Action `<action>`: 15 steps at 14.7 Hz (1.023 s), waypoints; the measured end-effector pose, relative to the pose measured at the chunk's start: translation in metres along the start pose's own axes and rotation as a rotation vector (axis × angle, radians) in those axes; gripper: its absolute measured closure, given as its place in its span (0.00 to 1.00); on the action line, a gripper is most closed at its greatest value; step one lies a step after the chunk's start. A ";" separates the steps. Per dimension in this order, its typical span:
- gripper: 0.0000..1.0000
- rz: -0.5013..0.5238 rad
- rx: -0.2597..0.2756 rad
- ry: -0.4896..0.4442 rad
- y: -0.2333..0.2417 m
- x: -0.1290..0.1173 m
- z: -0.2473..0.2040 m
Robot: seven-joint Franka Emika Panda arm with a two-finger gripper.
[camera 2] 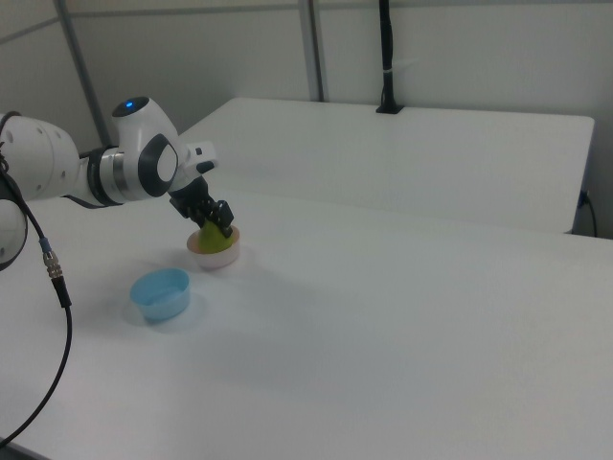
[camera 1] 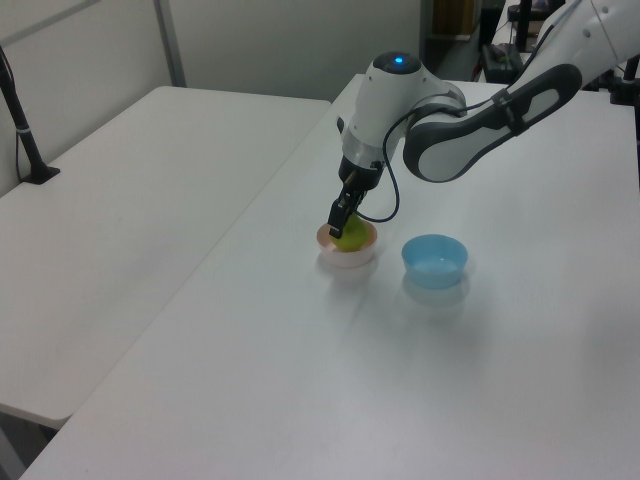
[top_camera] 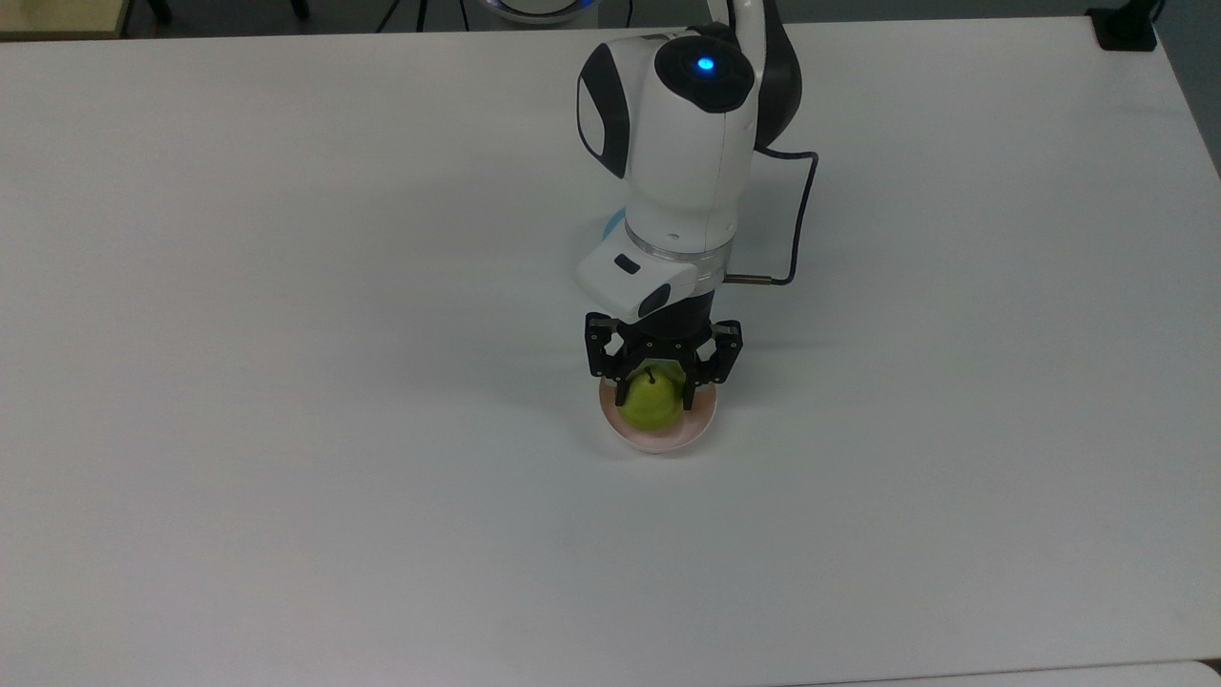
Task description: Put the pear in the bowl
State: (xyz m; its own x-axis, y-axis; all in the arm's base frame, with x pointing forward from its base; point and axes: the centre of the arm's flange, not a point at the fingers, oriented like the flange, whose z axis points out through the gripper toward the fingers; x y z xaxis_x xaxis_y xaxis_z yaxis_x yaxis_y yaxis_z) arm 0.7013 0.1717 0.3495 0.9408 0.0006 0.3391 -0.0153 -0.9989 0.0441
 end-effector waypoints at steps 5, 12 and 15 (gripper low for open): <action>0.17 -0.002 -0.001 -0.004 -0.001 -0.001 0.005; 0.00 0.017 -0.040 -0.029 0.027 0.016 -0.071; 0.00 -0.003 -0.046 -0.112 0.051 0.013 -0.119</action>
State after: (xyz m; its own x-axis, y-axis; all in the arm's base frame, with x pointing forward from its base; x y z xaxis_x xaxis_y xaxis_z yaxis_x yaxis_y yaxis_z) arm 0.6720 0.1267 0.4680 0.9727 -0.0045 0.2319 -0.0256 -0.9958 0.0884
